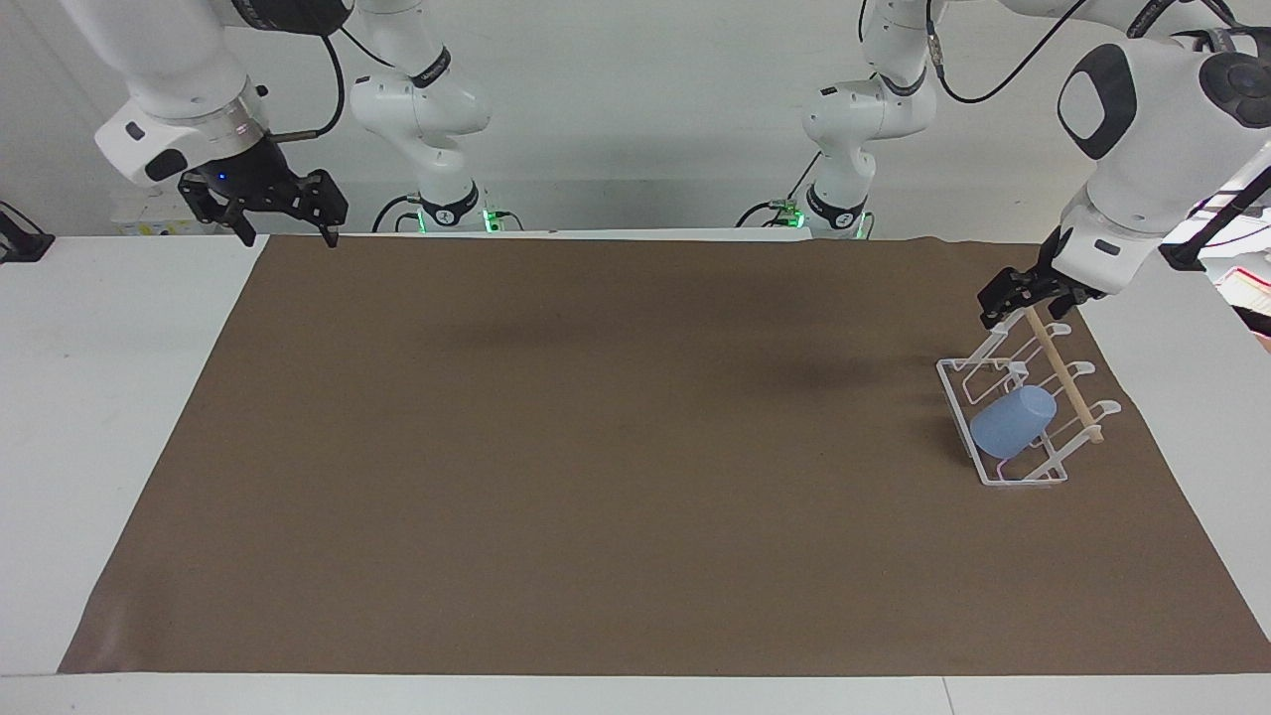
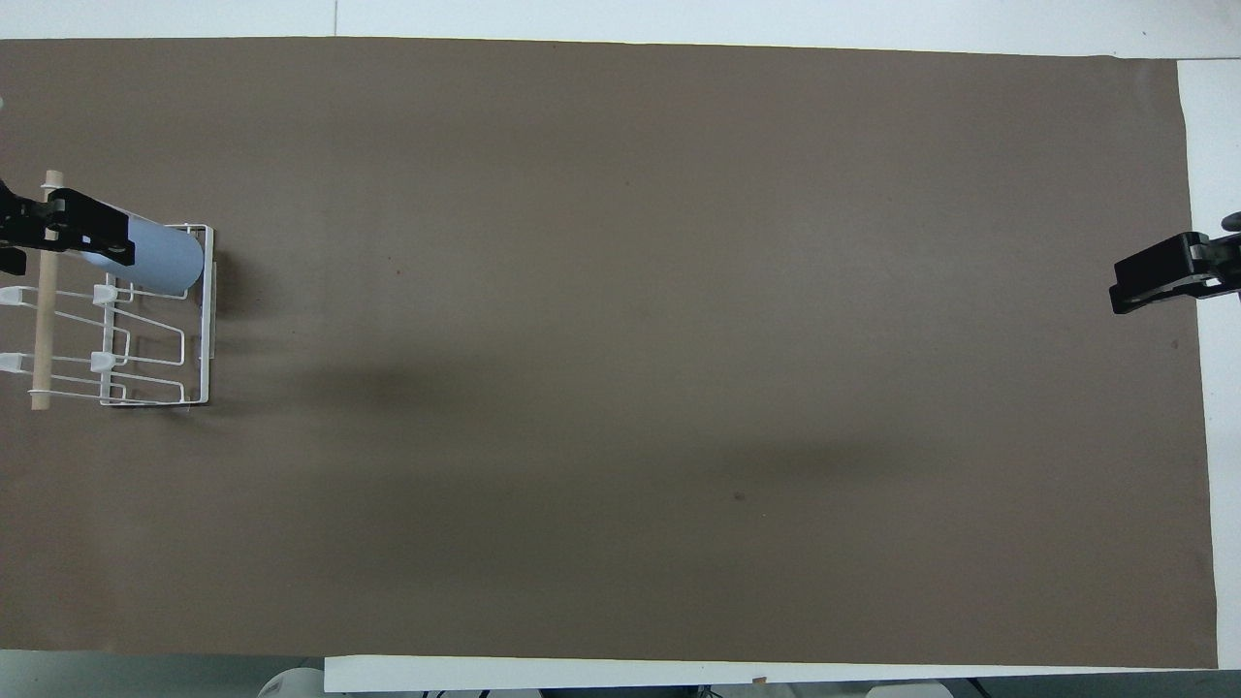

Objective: Hang cup on cup holder

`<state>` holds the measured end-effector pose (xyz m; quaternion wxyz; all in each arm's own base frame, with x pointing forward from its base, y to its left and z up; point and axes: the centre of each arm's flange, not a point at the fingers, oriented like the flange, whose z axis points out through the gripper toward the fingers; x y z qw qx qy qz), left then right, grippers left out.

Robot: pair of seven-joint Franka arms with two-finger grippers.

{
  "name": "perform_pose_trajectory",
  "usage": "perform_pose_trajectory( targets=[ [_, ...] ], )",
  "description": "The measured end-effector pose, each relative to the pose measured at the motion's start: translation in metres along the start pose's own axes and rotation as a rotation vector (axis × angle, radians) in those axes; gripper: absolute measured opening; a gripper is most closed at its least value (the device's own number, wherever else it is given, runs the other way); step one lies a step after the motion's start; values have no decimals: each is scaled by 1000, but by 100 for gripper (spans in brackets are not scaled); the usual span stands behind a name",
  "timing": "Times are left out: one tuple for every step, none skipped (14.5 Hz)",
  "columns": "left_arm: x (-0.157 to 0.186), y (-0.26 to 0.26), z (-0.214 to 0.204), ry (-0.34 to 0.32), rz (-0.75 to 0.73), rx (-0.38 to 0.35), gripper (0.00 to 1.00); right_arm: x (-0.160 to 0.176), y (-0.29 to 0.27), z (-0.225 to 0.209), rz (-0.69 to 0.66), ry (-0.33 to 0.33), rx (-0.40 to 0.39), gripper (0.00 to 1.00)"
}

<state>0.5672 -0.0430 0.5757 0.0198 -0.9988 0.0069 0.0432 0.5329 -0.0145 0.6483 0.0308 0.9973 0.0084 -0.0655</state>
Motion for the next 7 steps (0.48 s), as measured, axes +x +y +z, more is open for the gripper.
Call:
perform_pose_trajectory(
  targets=[
    [-3, 2, -5, -5, 7, 1, 100, 0, 0, 0, 0, 0, 0, 100],
    [-5, 3, -11, -4, 12, 1, 100, 0, 0, 0, 0, 0, 0, 100],
    [-8, 4, -16, -3, 16, 2, 100, 0, 0, 0, 0, 0, 0, 100],
    [-11, 5, -21, -1, 19, 2, 100, 0, 0, 0, 0, 0, 0, 100],
    [-15, 6, -25, -1, 22, 3, 100, 0, 0, 0, 0, 0, 0, 100],
    [-18, 6, -28, -1, 25, 4, 100, 0, 0, 0, 0, 0, 0, 100],
    [-20, 7, -30, -2, 27, 5, 100, 0, 0, 0, 0, 0, 0, 100]
  ],
)
